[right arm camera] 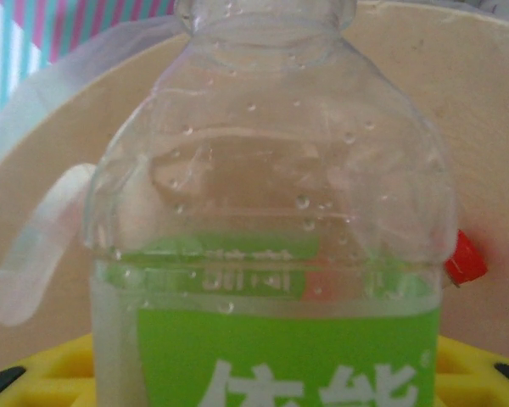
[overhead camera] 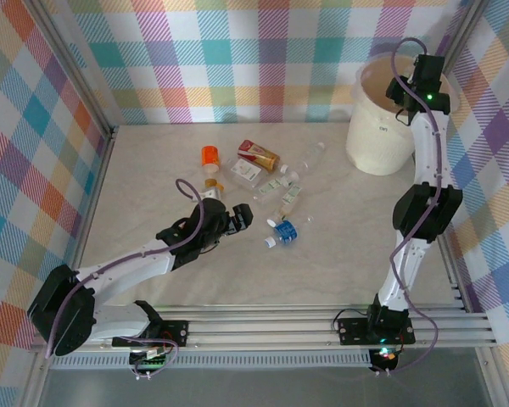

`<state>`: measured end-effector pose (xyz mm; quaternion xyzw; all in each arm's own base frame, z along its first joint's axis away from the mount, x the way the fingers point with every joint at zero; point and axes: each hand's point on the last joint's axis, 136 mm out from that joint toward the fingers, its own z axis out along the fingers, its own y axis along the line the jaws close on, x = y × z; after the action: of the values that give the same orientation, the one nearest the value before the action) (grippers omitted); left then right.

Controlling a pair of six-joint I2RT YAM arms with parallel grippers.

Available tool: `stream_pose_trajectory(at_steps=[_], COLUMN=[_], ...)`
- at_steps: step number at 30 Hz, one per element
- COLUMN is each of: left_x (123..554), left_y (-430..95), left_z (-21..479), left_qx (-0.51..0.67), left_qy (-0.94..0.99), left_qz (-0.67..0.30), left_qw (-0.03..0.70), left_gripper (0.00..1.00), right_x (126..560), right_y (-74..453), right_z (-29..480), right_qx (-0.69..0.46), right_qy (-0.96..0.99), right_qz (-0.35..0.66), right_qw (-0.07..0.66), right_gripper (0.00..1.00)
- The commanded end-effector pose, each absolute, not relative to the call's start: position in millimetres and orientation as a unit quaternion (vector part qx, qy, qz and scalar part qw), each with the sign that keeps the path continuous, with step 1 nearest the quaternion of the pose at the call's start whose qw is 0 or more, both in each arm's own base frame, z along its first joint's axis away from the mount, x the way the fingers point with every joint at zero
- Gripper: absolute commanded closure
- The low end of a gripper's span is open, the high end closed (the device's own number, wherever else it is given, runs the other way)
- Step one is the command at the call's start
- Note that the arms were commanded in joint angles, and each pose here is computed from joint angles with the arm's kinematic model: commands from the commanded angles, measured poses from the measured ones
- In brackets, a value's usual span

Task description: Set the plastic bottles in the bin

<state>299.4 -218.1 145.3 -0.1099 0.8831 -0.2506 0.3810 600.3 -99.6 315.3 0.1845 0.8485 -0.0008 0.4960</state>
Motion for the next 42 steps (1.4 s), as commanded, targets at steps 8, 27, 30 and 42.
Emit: stream_pose_trajectory(at_steps=[8,27,30,42], left_x=[302,301,301,300], left_y=[-223,-220,-220,-221], left_z=[137,139,140,138], left_qx=[-0.105,-0.106,-0.106,-0.106], left_qy=[0.889,0.887,0.887,0.887], left_qz=[-0.242,-0.242,-0.242,-0.247], left_qw=[0.374,0.378,0.379,0.377], left_gripper=[0.0,0.0,0.0,0.0], right_x=[588,550,547,529], right_y=[-102,-61,-83,-82], right_z=[301,312,316,347], right_qx=[0.166,0.138,0.175,0.171], right_qy=[0.879,0.902,0.895,0.879], right_qz=[-0.021,0.073,0.018,0.012], right_qw=[0.447,0.402,0.411,0.445], right_gripper=[0.53,0.46,0.3,0.21])
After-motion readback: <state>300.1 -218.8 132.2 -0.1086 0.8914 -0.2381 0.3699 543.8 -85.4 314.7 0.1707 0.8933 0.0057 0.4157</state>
